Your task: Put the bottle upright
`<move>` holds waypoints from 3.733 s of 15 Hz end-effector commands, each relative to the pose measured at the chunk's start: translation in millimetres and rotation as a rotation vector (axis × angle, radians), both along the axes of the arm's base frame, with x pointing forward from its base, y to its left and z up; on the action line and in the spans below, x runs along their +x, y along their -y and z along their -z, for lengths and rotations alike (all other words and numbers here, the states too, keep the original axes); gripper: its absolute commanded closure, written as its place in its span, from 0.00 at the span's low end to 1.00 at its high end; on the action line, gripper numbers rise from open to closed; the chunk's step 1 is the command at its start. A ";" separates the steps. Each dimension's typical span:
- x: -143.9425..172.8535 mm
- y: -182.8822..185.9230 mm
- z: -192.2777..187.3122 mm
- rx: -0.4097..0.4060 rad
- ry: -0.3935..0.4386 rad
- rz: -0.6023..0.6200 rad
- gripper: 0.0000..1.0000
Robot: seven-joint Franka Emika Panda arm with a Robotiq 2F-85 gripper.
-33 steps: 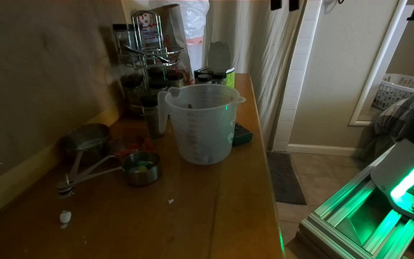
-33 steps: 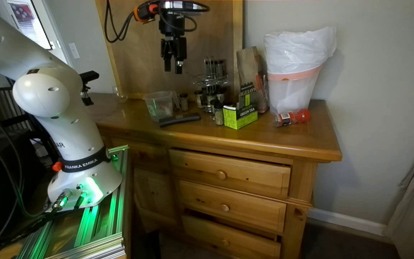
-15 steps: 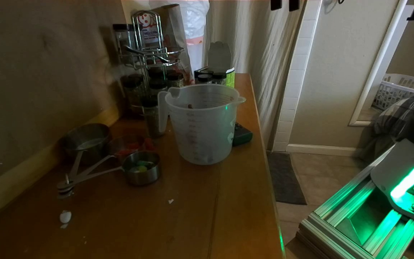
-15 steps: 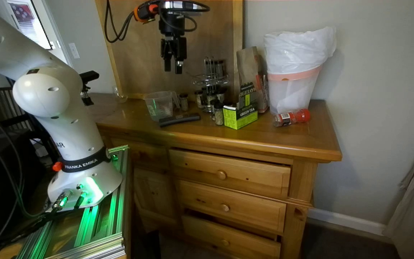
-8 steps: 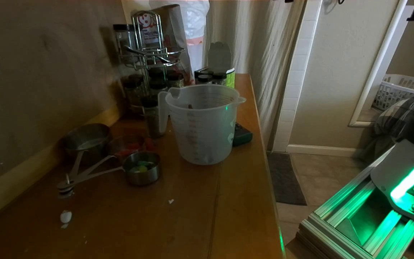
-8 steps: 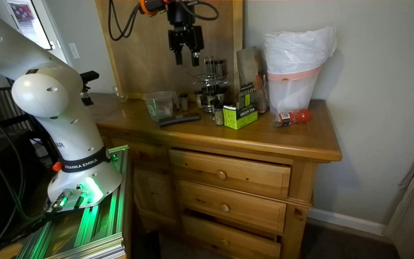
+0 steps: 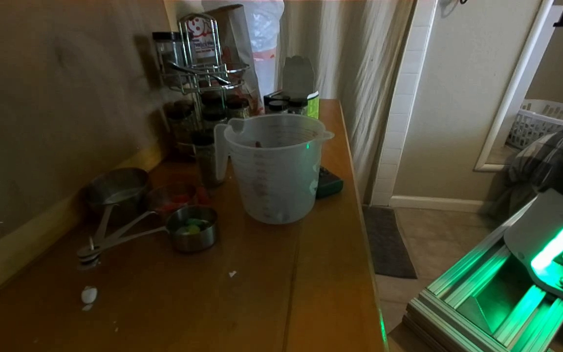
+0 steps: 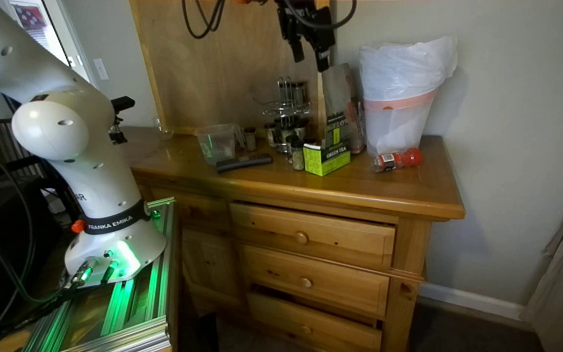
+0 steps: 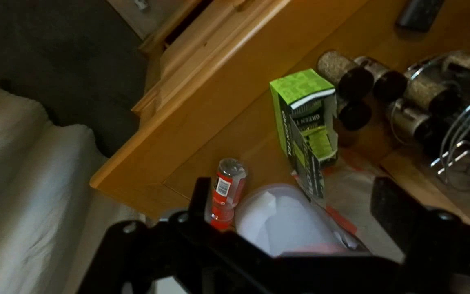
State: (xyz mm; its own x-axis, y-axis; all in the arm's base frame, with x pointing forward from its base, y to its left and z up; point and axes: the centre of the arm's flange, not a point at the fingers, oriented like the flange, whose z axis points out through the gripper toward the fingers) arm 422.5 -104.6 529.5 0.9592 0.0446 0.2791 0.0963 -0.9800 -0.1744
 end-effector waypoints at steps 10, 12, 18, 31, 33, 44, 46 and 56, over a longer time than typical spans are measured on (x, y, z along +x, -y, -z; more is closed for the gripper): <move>42.1 8.5 14.0 0.013 -0.072 0.058 0.00; 76.1 25.9 27.3 0.023 -0.099 0.081 0.00; 174.6 47.7 65.4 -0.015 -0.168 0.040 0.00; 233.1 3.8 113.4 -0.033 -0.243 0.006 0.00; 259.2 6.5 135.6 -0.022 -0.253 0.012 0.00; 328.1 -24.3 221.9 -0.014 -0.342 -0.020 0.00; 331.5 -26.6 231.6 -0.012 -0.382 -0.024 0.00; 337.8 -34.3 253.4 -0.005 -0.525 -0.079 0.43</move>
State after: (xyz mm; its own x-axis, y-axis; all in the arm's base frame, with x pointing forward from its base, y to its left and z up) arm 737.1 -70.7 274.3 0.9725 0.1132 -0.2038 0.0676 -0.9736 -0.2182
